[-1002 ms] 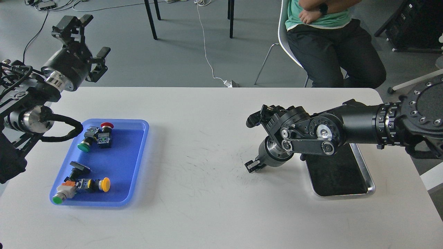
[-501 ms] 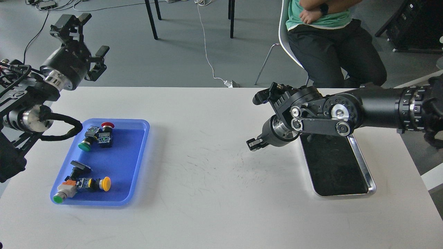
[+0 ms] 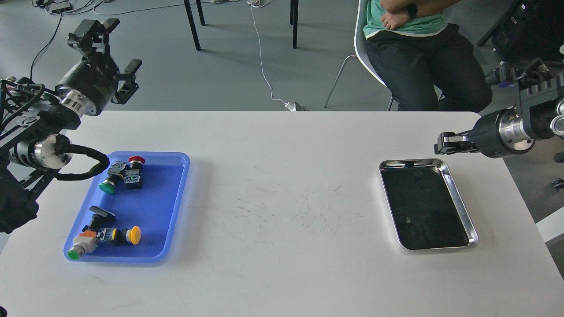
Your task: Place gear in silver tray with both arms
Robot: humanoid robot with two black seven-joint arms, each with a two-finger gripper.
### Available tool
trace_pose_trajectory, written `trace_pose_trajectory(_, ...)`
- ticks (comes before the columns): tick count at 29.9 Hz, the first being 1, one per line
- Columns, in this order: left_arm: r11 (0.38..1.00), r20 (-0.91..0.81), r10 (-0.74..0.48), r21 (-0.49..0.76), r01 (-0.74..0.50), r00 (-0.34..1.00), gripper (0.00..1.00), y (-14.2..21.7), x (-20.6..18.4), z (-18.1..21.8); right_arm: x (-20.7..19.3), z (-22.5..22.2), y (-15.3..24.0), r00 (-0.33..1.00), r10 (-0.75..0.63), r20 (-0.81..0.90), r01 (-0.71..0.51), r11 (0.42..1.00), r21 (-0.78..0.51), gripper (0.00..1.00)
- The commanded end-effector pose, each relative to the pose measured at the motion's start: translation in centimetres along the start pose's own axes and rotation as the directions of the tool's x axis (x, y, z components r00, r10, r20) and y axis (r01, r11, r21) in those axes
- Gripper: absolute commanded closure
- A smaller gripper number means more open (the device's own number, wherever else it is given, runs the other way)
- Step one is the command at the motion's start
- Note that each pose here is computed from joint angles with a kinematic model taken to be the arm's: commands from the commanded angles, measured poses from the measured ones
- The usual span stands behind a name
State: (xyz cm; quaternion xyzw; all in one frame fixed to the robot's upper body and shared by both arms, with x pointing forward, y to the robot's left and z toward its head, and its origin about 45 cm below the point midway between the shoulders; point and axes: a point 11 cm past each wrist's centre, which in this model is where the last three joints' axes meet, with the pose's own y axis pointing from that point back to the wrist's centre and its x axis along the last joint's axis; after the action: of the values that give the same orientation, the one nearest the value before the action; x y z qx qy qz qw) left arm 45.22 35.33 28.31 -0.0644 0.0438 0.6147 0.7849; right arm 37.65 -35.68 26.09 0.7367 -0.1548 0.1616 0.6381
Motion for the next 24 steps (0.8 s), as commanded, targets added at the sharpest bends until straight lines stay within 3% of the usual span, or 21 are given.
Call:
trace_pose_trajectory(1, 1.000, -0.001, 0.003, -0.001, -0.003, 1.000, 0.02, -0.2, -0.3, 0.0, -2.1, 1.3, -2.0, 0.999, -0.038, 0.023, 0.038, 0.999, -0.011, 0.98)
trace_pose_trajectory(9, 1.000, 0.000, 0.004, 0.000, -0.004, 1.000, 0.02, -0.2, -0.2, -0.1, -6.1, 1.4, -5.8, 0.992, -0.126, 0.023, 0.126, 0.992, -0.007, 0.95)
trace_pose_trajectory(14, 1.000, 0.001, 0.003, 0.001, -0.003, 1.000, 0.02, -0.2, -0.3, -0.1, -6.8, 1.1, -6.8, 0.989, -0.148, 0.019, 0.148, 0.989, -0.007, 0.87)
trace_pose_trajectory(18, 1.000, 0.002, 0.003, 0.003, -0.003, 1.000, 0.02, -0.2, -0.3, -0.1, -7.2, 0.7, -7.2, 0.987, -0.159, 0.015, 0.159, 0.987, -0.002, 0.70)
trace_pose_trajectory(20, 1.000, 0.001, 0.003, 0.003, -0.003, 1.000, 0.02, -0.2, -0.3, -0.1, -7.2, 0.7, -7.2, 0.987, -0.159, 0.015, 0.159, 0.987, -0.001, 0.51)
trace_pose_trajectory(22, 1.000, 0.002, 0.003, 0.003, -0.003, 1.000, 0.02, -0.2, -0.3, -0.1, -7.1, 0.6, -7.2, 0.987, -0.157, 0.019, 0.157, 0.988, 0.005, 0.19)
trace_pose_trajectory(24, 1.000, 0.002, 0.004, 0.004, -0.004, 1.000, 0.02, -0.2, -0.3, -0.2, -6.9, 0.3, -7.1, 0.988, -0.150, 0.027, 0.150, 0.989, 0.015, 0.11)
